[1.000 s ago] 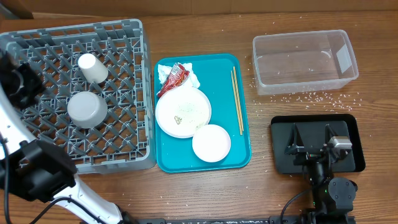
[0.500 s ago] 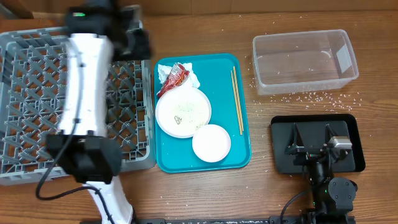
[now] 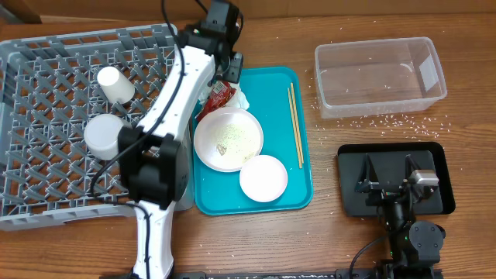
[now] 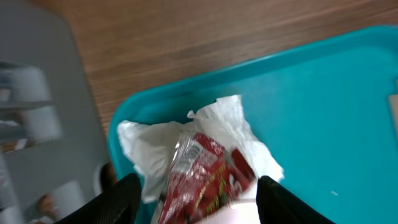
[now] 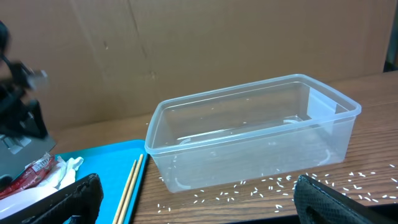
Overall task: Sort waste into correct bins and load items into the dishwasher
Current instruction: 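Reach the left gripper to the red wrapper and grasp it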
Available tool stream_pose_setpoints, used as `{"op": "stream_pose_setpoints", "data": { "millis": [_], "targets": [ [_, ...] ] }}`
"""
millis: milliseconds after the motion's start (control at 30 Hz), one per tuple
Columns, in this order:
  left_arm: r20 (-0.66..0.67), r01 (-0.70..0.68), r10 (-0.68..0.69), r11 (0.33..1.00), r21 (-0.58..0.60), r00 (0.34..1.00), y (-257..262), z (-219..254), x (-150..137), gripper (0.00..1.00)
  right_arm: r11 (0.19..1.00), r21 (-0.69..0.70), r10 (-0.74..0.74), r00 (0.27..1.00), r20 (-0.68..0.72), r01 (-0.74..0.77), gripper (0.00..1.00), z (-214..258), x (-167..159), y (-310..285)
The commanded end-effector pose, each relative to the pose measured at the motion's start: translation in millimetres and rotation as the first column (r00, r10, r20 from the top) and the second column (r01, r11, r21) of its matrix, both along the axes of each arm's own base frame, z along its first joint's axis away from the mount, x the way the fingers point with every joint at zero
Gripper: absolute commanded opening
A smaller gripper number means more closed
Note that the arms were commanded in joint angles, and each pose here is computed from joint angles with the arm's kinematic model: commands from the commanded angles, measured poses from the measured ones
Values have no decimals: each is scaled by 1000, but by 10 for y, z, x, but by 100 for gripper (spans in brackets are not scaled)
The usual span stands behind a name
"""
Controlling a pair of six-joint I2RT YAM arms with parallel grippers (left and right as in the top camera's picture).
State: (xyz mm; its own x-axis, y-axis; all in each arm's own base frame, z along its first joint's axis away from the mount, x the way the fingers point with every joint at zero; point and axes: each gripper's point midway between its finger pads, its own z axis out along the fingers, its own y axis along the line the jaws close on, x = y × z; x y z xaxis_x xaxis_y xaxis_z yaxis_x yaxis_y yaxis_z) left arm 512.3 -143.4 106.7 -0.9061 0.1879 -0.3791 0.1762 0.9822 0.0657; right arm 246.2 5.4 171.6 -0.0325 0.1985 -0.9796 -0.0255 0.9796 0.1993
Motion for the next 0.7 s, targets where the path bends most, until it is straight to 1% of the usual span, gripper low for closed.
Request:
{"op": "stream_pose_setpoints", "data": {
  "millis": [0, 133, 200, 267, 300, 333, 367, 400, 467, 567, 633, 667],
  "targets": [
    [-75, 24, -22, 999, 35, 997, 25, -402, -28, 61, 1000, -7, -12, 1000, 3, 12, 100, -20, 2, -22],
    [-114, 44, -45, 999, -6, 992, -66, -541, -73, 61, 1000, -7, -12, 1000, 3, 12, 100, -20, 2, -22],
    [-125, 50, -53, 998, -25, 991, -102, -564, -93, 63, 1000, -7, -12, 1000, 3, 12, 100, -20, 2, -22],
    [-134, 52, -55, 998, -29, 990, -107, -578, -112, 68, 1000, -7, -12, 1000, 3, 12, 100, -20, 2, -22],
    [-136, 52, -55, 998, -28, 989, -105, -580, -118, 74, 1000, -7, -12, 1000, 3, 12, 100, -20, 2, -22],
    [-139, 51, -55, 998, -27, 989, -100, -582, -124, 78, 1000, -7, -12, 1000, 3, 12, 100, -20, 2, -22],
    [-142, 51, -54, 998, -26, 988, -99, -585, -132, 79, 1000, -7, -12, 1000, 3, 12, 100, -20, 2, -22],
    [-145, 51, -54, 998, -25, 988, -95, -587, -140, 76, 1000, -7, -12, 1000, 3, 12, 100, -20, 2, -22],
    [-152, 51, -54, 998, -23, 987, -91, -591, -155, 65, 1000, -7, -12, 1000, 3, 12, 100, -20, 2, -22],
    [-165, 50, -53, 999, -20, 985, -81, -599, -186, 56, 1000, -7, -12, 1000, 3, 12, 100, -20, 2, -22],
    [-177, 50, -52, 999, -17, 983, -71, -606, -215, 52, 1000, -7, -12, 1000, 3, 12, 100, -20, 2, -22],
    [-190, 51, -52, 999, -12, 980, -60, -613, -245, 45, 1000, -7, -12, 1000, 3, 12, 100, -20, 2, -22]
  ]
}}
